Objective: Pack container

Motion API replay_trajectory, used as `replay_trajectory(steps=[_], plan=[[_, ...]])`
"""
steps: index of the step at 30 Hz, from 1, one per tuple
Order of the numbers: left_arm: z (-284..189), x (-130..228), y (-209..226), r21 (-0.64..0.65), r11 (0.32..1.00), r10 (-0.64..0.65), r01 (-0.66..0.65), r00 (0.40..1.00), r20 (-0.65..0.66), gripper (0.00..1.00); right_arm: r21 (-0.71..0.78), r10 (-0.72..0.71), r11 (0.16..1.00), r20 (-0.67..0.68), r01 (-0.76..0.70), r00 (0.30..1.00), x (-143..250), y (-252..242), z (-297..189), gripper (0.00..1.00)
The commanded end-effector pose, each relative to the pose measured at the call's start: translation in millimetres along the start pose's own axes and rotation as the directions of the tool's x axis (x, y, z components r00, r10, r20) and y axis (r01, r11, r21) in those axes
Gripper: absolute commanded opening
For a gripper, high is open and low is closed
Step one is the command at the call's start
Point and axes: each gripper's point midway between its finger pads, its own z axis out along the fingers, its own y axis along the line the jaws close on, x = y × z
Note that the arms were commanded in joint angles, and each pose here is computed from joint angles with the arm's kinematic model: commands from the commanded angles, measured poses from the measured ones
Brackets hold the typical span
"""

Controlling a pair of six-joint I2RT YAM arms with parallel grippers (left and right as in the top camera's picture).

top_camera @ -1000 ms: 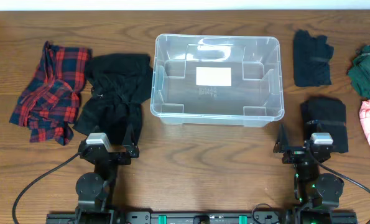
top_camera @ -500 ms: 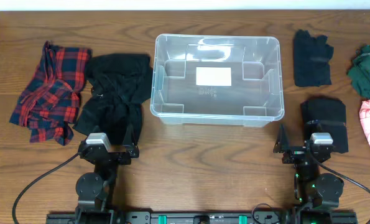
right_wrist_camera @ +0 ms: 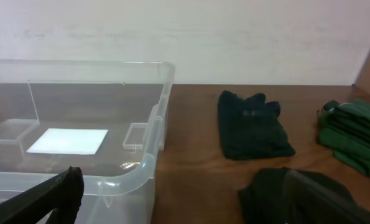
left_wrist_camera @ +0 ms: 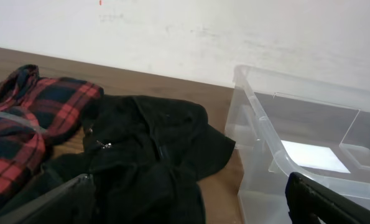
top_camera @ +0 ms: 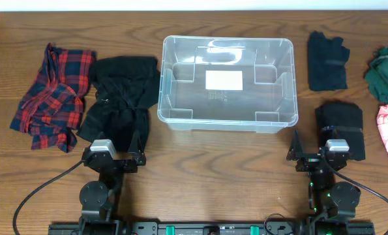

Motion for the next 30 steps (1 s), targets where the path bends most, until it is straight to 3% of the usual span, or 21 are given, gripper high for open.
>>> replay_trajectory(steps=[1,9,14,20,26,30], plan=[[0.9,15.1,7.1,-0.029,0.999,0.02,-0.021,0.999,-0.044,0.97,0.007,-0.018,1.0,0.003,0.018,1.0,-0.1,-1.8,-0.5,0.99],[0.9,15.2,7.1,-0.029,0.999,0.02,-0.021,0.999,-0.044,0.98,-0.069,0.049,0.997,0.069,-0.044,0.996,-17.9,10.9,-1.5,0.99],[0.9,15.1,7.1,-0.029,0.999,0.02,-0.021,0.999,-0.044,0.98,-0.072,0.1,0.993,0.038,-0.098,0.994,-28.3,11.7,0.4,0.99],[0.9,15.1,7.1,-0.029,0.999,0.02,-0.021,0.999,-0.044,0.98,-0.113,0.104,0.987,-0.057,-0.11,0.993,-89.6,20.4,23.4,0.99],[0.9,15.2,7.1,-0.029,0.999,0.02,-0.021,0.999,-0.044,0.98,-0.136,0.094,0.982,-0.272,-0.135,0.958,-157.4,26.0,77.6,0.99],[0.9,15.1,7.1,-0.029,0.999,0.02,-0.021,0.999,-0.044,0.98,-0.232,-0.075,0.973,-0.339,-0.006,0.938,-188.3,31.6,120.7,0.99]])
